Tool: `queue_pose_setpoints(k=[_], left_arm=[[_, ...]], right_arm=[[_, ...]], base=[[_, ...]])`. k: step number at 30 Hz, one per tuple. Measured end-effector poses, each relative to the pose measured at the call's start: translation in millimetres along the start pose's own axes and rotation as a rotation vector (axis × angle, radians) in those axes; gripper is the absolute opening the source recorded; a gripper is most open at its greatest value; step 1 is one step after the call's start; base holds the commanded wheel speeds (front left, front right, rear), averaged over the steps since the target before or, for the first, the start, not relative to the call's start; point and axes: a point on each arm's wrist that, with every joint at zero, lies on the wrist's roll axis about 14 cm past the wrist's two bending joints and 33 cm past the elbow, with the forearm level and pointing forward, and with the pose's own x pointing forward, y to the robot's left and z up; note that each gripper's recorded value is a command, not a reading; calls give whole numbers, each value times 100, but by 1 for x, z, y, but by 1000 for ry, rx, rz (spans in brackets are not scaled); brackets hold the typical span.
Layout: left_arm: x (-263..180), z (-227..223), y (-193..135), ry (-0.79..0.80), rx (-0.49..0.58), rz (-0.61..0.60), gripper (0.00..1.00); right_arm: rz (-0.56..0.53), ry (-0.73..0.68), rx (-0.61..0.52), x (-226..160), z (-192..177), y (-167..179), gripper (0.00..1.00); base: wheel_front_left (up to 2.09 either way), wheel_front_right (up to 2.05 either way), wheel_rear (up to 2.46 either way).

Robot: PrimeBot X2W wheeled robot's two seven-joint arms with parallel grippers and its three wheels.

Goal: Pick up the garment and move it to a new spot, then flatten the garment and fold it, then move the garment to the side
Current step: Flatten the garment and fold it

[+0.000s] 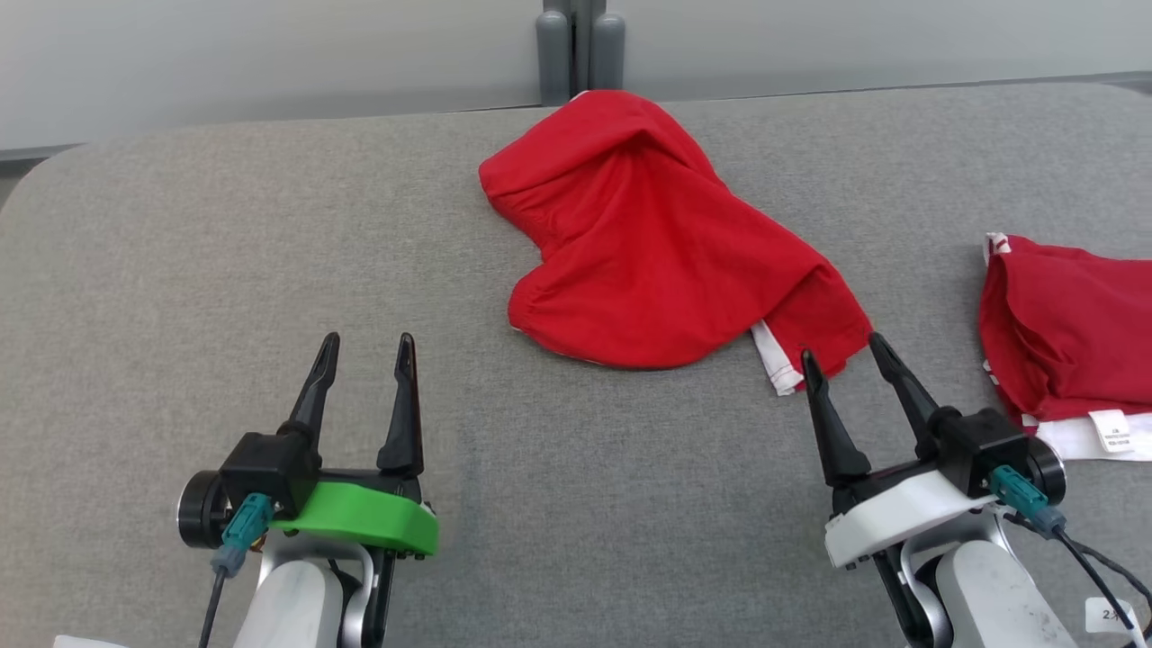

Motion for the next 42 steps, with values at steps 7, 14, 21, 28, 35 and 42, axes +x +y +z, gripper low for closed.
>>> queue_pose_setpoints(k=[7, 14, 21, 28, 35, 42], left_arm=[[8, -4, -16, 6, -7, -50, 100], [8, -10, -15, 25, -9, -51, 100], [6, -11, -10, 29, -11, -41, 100], [0, -15, 1, 45, -6, -8, 100], [-3, -21, 11, 63, -2, 19, 100], [-3, -25, 14, 74, 1, 27, 100]], right_arm=[[-60, 10, 22, -21, -4, -8, 100], [-73, 111, 94, -24, -34, -5, 100], [-58, 229, 192, -12, -66, 6, 100], [-37, 269, 215, 2, -83, 14, 100], [-29, 297, 228, 13, -97, 18, 100], [-22, 307, 220, 25, -103, 18, 100]], base=[[0, 0, 0], [0, 0, 0], [0, 0, 0], [0, 0, 0], [0, 0, 0], [0, 0, 0]])
